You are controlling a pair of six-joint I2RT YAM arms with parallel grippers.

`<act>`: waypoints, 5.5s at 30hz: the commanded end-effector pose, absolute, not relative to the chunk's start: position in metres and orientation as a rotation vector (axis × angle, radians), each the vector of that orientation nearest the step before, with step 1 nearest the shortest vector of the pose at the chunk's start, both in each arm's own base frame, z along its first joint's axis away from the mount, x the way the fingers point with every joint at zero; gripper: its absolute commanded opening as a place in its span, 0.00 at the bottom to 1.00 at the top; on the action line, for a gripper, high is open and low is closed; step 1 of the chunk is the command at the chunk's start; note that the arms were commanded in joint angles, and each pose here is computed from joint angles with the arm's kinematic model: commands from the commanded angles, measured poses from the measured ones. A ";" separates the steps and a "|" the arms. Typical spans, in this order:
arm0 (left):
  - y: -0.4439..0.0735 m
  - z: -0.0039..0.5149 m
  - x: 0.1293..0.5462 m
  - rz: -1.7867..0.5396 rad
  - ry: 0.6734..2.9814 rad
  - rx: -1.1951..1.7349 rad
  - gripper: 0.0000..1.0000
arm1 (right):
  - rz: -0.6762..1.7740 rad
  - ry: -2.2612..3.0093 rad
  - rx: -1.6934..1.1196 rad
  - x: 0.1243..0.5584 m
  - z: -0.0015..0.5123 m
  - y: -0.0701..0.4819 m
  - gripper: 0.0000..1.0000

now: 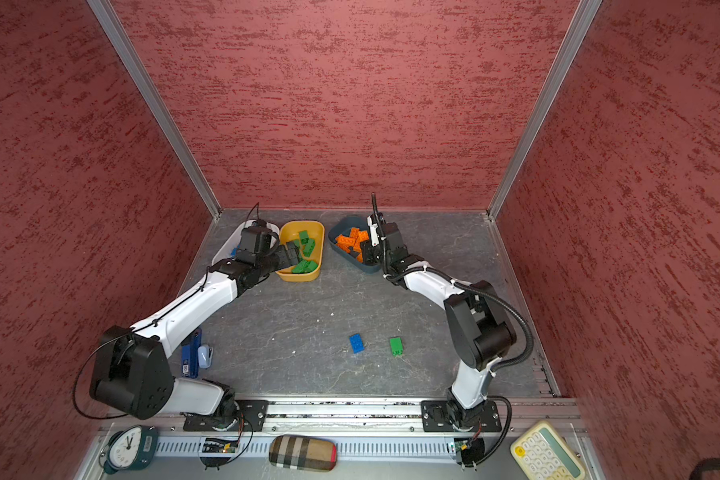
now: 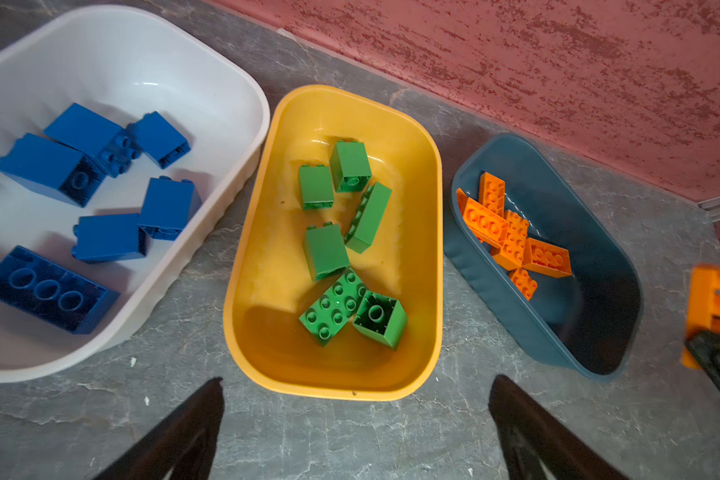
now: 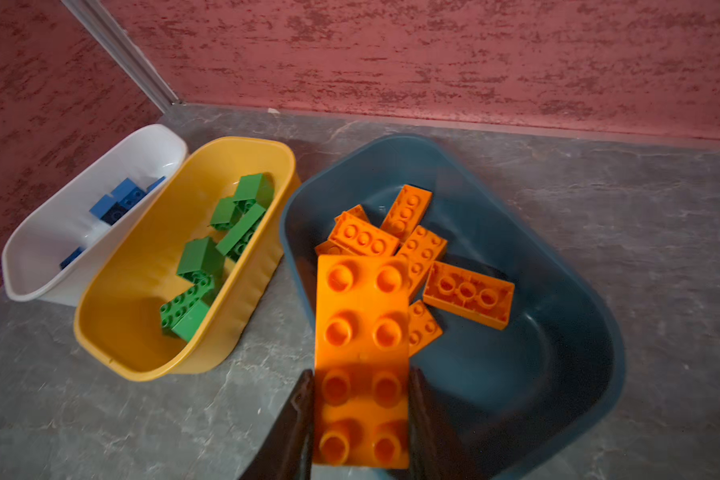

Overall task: Sort the legos into containers by color
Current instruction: 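Lift the orange brick into the teal tub and open the right gripper, then grasp the last green brick with the right gripper and drop it into the yellow tub, then lower the left gripper onto the last blue brick and grasp it, then carry the blue brick into the white tub and release it with left gripper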

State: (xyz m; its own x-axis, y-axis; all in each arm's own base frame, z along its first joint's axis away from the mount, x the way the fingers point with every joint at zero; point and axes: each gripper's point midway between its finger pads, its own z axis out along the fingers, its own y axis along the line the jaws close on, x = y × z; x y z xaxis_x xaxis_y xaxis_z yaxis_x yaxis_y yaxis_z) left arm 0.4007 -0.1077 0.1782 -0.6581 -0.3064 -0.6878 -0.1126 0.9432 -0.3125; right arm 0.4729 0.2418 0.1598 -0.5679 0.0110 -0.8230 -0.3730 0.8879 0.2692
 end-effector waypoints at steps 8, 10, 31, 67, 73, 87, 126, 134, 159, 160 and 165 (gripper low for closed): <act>-0.110 0.188 0.401 -0.303 2.266 -0.275 1.00 | 0.445 2.347 -0.541 0.489 0.109 0.231 0.25; -0.110 0.188 0.400 -0.303 2.263 -0.277 1.00 | 0.427 2.352 -0.576 0.489 0.109 0.229 0.35; -0.185 0.187 0.388 -0.482 2.223 0.034 1.00 | 0.562 2.250 -0.109 0.409 0.191 0.186 0.80; -0.255 0.137 0.343 -0.372 2.311 0.322 1.00 | 0.145 2.831 0.124 0.198 0.032 0.158 0.40; -0.216 0.153 0.352 -0.357 2.270 0.087 0.99 | 0.353 2.584 -0.146 0.244 0.085 0.205 0.21; -0.082 0.134 0.330 -0.204 2.386 -0.446 1.00 | 0.892 2.169 -0.441 0.403 0.164 0.395 0.25; -0.324 0.081 0.200 -0.430 2.281 1.312 0.99 | 0.370 2.064 0.563 0.321 0.158 0.115 0.99; -0.329 0.047 0.202 -0.198 2.423 1.459 1.00 | 0.381 1.914 0.636 0.310 0.168 0.091 0.99; -0.327 0.024 0.215 -0.097 2.419 1.485 0.32 | 0.333 1.954 0.561 0.326 0.169 0.101 0.99; -0.325 0.030 0.221 -0.111 2.413 1.441 0.32 | 0.334 1.962 0.545 0.329 0.170 0.105 0.99; -0.316 0.066 0.259 -0.223 2.384 1.199 0.32 | 0.412 1.992 0.375 0.350 0.185 0.140 0.99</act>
State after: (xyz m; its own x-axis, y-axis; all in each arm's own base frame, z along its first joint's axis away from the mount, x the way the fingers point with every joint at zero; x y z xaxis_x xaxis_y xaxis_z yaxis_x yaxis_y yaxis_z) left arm 0.2312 -0.3114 0.0334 -0.4770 0.8134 -0.3329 0.8455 0.5281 0.0790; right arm 0.3336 0.1170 0.1564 -0.4421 0.4566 -0.7721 0.2051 0.8894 0.4085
